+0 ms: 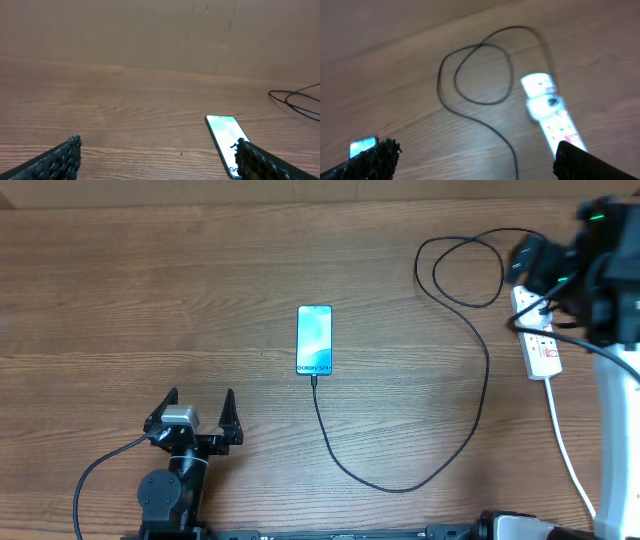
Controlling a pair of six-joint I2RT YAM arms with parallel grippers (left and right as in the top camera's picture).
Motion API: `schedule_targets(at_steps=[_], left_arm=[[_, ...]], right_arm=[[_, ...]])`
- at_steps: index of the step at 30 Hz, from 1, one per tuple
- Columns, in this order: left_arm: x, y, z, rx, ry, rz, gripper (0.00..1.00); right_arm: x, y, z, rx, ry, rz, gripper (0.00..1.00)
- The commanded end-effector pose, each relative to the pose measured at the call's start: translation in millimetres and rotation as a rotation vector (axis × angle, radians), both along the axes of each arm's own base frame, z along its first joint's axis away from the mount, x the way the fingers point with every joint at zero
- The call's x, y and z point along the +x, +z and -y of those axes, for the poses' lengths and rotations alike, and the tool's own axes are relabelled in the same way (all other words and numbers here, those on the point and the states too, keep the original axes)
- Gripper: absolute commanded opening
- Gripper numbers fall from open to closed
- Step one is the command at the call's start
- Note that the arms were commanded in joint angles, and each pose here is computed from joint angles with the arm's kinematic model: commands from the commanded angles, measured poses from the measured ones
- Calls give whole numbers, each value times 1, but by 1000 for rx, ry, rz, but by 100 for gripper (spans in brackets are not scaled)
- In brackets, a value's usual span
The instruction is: Plug charger to phone and switch on socket
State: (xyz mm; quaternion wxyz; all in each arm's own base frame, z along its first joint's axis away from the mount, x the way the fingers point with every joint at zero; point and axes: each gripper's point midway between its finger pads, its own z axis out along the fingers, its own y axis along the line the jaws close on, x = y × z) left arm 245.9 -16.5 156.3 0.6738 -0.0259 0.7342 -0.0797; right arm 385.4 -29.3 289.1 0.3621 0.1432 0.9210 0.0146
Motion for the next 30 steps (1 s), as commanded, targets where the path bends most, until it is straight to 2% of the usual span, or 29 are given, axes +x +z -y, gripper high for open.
schedule_targets(at_steps=[1, 3, 6, 14, 18, 30], left_arm=[[0, 0, -2, 23, 8, 6, 100], [0, 0, -2, 23, 8, 6, 100], [0, 0, -2, 23, 8, 6, 100], [0, 0, -2, 23, 8, 6, 100], [0, 0, -2, 23, 8, 6, 100], [0, 0, -2, 23, 8, 6, 100]], right_arm=[[1, -18, -38, -39, 174, 21, 100], [-1, -31, -54, -58, 261, 42, 100], [-13, -60, -62, -56, 289, 52, 100], [-39, -144, -89, 54, 407, 150, 100], [-72, -196, -88, 73, 403, 140, 100], [-109, -228, -84, 95, 369, 231, 100]])
